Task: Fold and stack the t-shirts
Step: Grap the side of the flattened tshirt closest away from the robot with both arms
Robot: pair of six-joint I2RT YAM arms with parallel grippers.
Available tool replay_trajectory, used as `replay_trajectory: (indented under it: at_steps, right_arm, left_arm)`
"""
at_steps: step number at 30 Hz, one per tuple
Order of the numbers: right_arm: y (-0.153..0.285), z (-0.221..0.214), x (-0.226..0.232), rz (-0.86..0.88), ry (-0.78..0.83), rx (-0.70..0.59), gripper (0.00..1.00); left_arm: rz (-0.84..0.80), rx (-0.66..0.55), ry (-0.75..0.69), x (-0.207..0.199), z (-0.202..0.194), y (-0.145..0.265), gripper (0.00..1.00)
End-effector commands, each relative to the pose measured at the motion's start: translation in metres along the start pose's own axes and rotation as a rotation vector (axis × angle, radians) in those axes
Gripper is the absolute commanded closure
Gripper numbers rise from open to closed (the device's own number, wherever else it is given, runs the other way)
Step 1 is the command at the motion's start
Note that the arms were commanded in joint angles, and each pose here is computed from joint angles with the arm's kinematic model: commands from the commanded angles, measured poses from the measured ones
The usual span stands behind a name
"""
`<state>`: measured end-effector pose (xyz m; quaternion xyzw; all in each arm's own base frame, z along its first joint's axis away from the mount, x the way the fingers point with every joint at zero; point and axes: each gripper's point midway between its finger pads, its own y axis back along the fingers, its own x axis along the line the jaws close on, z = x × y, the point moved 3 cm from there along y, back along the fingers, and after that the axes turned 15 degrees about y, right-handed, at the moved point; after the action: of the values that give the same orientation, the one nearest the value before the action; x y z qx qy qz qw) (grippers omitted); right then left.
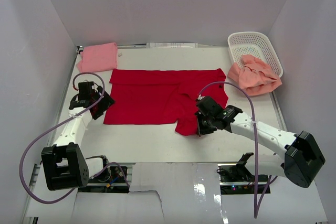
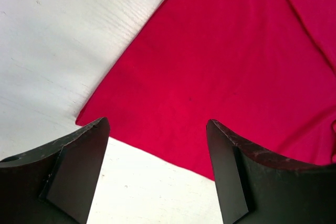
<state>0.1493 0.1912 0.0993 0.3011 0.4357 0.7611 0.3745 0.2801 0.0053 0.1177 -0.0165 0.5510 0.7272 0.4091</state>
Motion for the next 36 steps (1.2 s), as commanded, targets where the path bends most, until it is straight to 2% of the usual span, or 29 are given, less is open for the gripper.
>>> replay_trajectory:
  at_steps: [1,6,7,13,15,18,27,30,36]
  right_arm:
    - [0.005,0.011,-0.002,0.002,0.021,-0.005,0.92]
    - [0.003,0.023,-0.007,-0.005,0.032,-0.012,0.92]
    - [0.003,0.024,-0.009,-0.009,0.028,-0.013,0.92]
    - [0.002,0.028,-0.013,-0.002,0.027,-0.018,0.92]
    - [0.0,0.025,-0.014,0.001,0.024,-0.017,0.92]
    - [0.0,0.024,-0.015,0.007,0.023,-0.017,0.92]
    - [0.003,0.023,-0.018,0.004,0.021,-0.032,0.92]
    - [0.004,0.022,-0.019,0.002,0.018,-0.034,0.92]
    - [0.005,0.019,-0.02,0.002,0.018,-0.041,0.92]
  left_arm:
    - [-0.038,0.028,0.037,-0.002,-0.008,0.003,0.15]
    - [0.021,0.036,0.146,0.018,-0.023,-0.001,0.16]
    - [0.047,-0.022,0.168,0.023,-0.017,0.0,0.17]
    - [0.219,-0.141,0.304,0.045,-0.004,0.008,0.18]
    - [0.257,-0.141,0.316,0.047,-0.004,0.006,0.19]
    - [0.293,-0.132,0.334,0.05,-0.005,0.001,0.27]
    - [0.316,-0.093,0.352,0.055,-0.014,-0.015,0.28]
    - [0.308,-0.079,0.359,0.055,-0.017,-0.018,0.42]
    - [0.297,-0.066,0.369,0.054,-0.019,-0.025,0.49]
